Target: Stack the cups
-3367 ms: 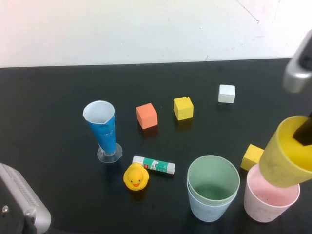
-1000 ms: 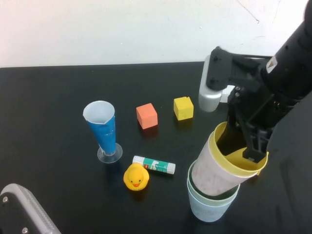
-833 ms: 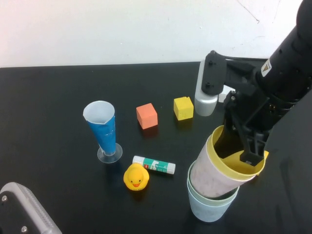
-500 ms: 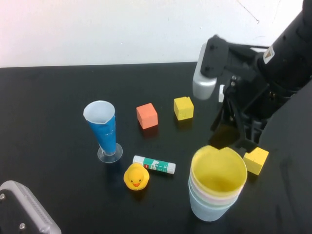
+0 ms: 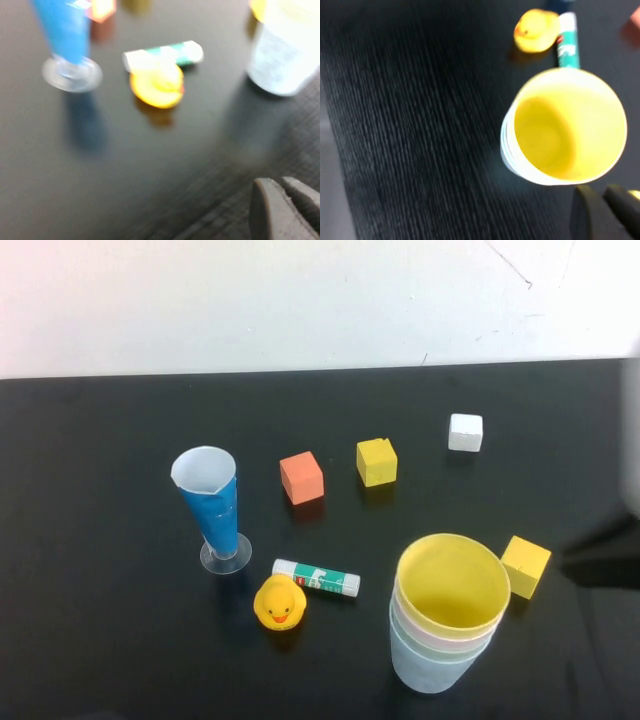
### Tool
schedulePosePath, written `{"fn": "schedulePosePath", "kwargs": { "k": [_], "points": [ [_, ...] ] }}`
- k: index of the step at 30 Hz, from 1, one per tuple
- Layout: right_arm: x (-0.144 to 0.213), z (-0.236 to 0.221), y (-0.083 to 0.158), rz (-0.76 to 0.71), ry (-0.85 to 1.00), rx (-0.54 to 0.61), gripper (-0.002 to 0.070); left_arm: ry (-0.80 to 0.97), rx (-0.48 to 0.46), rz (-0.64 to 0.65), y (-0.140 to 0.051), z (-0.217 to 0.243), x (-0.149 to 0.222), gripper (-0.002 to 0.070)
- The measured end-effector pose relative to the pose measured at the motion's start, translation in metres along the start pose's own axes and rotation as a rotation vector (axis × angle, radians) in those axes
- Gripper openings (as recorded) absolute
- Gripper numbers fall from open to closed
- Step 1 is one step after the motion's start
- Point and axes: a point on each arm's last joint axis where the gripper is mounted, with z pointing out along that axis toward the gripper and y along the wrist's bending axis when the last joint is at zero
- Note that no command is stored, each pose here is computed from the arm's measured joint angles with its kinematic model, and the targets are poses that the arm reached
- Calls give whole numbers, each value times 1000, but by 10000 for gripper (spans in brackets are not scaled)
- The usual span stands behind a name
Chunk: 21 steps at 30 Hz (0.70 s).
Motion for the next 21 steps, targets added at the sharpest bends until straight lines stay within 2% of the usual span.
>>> {"fn": "schedulePosePath", "kwargs": {
  "k": [9,15,21],
  "points": [
    [76,-34,59,-21,-358,329,-1,-226,-247,72,24,-24,-8,2],
    [117,-32,82,-22,-539,483,-1,-220,-260,28,26,-24,-7,2],
    [137,-15,87,-5,-561,512,-1,-212,-265,20,27,-24,-6,1]
  ]
}}
